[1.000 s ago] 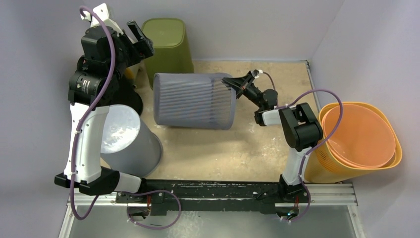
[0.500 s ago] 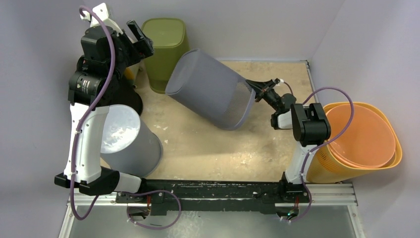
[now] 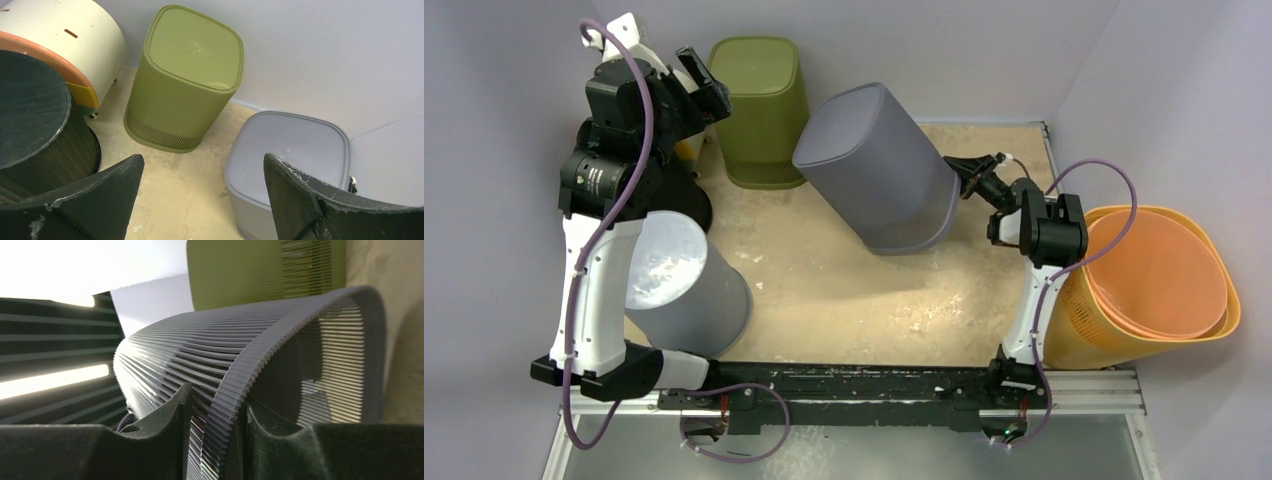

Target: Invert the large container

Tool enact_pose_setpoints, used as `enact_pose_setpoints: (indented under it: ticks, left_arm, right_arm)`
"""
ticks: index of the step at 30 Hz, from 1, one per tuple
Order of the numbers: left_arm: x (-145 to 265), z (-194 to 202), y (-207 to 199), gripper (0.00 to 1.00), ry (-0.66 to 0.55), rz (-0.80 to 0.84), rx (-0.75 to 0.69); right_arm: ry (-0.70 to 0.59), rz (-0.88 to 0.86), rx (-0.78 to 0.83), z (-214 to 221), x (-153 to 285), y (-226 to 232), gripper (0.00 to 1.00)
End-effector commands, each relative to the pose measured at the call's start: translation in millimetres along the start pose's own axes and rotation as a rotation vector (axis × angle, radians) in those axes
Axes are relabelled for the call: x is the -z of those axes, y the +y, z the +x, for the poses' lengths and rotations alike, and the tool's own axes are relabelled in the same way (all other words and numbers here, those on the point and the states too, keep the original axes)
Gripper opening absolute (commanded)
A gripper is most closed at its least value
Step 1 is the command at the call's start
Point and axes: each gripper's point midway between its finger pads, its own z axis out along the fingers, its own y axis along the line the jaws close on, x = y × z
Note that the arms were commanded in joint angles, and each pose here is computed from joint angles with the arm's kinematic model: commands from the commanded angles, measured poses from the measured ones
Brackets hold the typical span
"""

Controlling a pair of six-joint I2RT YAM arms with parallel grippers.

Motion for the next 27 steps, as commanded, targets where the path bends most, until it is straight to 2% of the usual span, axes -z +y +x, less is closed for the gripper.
enact_pose_setpoints:
  ticks: [1, 11, 22, 27]
  left_arm:
    - [7.3, -3.0, 2.4, 0.86, -0.017, -0.008, 0.016]
    - [-9.3, 7.0, -0.8, 0.87, 0.010, -0.007, 0.000]
    - [-29.7, 21.0, -3.9, 0.87, 0.041, -0.004, -0.011]
    - [-40.1, 26.5, -6.4, 0.87, 0.054, 0.000, -0.019]
  right_arm:
    - [0.183, -0.157, 0.495, 25.8, 19.3, 15.2, 0.36]
    - [0.133, -0.153, 0.493, -29.6, 1.2, -7.5, 0.40]
    - [0.091, -0.110, 0.548, -90.9, -36.1, -6.6, 0.42]
    - [0.070, -0.039, 0.553, -115.4, -48.4, -17.4, 0.43]
